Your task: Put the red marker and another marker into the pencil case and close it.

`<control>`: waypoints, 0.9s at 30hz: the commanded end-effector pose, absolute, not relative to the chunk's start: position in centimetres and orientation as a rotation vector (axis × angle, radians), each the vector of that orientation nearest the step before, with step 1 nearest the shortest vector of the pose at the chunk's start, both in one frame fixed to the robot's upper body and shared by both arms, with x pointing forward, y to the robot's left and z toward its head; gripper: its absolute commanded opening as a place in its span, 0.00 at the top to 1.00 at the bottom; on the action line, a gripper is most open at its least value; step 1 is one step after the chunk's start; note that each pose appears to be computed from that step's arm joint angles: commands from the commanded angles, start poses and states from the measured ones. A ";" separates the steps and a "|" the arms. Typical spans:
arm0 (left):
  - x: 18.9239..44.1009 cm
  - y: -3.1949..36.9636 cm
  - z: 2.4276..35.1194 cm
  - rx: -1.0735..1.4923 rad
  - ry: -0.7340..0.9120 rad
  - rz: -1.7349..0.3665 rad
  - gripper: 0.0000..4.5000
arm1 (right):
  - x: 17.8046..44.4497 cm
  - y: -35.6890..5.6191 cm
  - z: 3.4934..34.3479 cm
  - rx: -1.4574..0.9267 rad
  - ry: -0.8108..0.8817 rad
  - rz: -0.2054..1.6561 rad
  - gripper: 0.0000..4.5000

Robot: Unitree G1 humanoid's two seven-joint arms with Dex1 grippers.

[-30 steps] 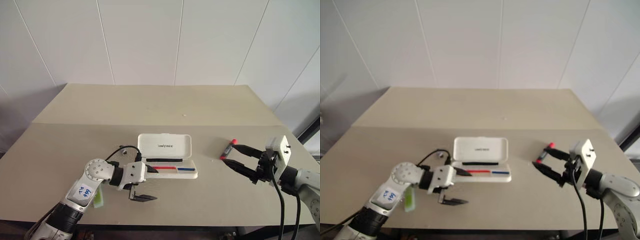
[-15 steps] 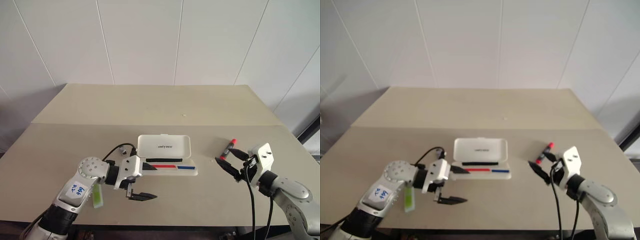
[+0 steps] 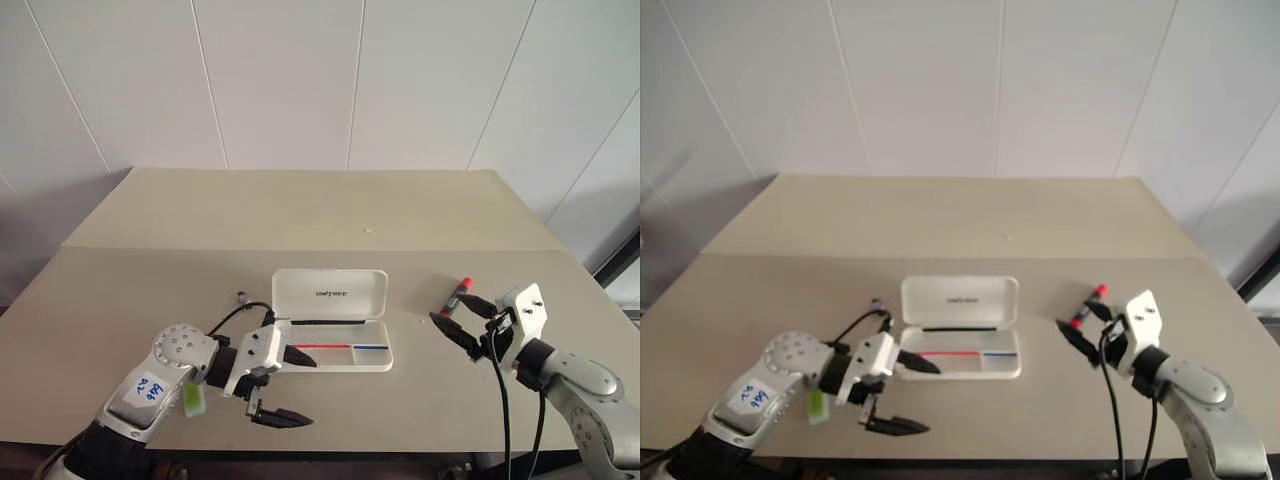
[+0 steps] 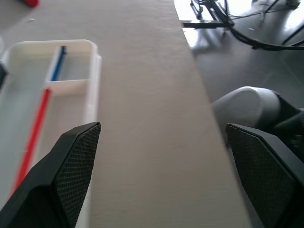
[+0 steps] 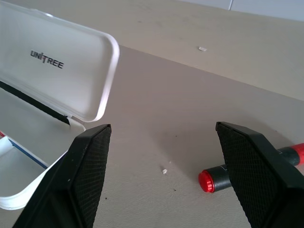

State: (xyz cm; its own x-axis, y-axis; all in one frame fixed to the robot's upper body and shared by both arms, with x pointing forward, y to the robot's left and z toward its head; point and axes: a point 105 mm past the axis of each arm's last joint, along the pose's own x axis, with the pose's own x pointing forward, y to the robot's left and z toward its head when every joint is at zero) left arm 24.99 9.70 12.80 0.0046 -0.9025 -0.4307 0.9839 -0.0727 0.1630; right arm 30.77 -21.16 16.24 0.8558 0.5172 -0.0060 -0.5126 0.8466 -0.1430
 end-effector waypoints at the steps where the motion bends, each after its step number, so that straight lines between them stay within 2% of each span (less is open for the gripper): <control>1: 24.1 9.6 13.5 0.485 0.193 -1.602 0.00 | 30.6 -20.5 17.6 -0.156 -0.089 0.567 0.00; 7: 23.6 9.4 14.9 0.444 0.159 -1.602 0.00 | 30.8 -20.5 17.6 -0.152 -0.085 0.566 0.00; 10: 24.8 9.6 17.2 0.370 0.053 -1.535 0.00 | 30.9 -20.6 17.0 -0.139 -0.075 0.544 0.00; 13: 26.7 10.6 19.3 0.342 -0.036 -1.446 0.00 | 31.7 -21.2 16.5 -0.130 -0.069 0.466 0.00; 18: 28.9 12.4 21.0 0.361 -0.112 -1.348 0.00 | 33.0 -21.2 16.2 -0.089 -0.083 0.368 0.00; 21: 29.5 12.8 21.7 0.349 -0.171 -1.313 0.00 | 33.8 -21.8 16.2 -0.098 -0.098 0.258 0.00; 27: 29.7 13.7 21.5 0.330 -0.186 -1.313 0.00 | 36.1 -23.1 15.8 -0.090 -0.089 0.069 0.00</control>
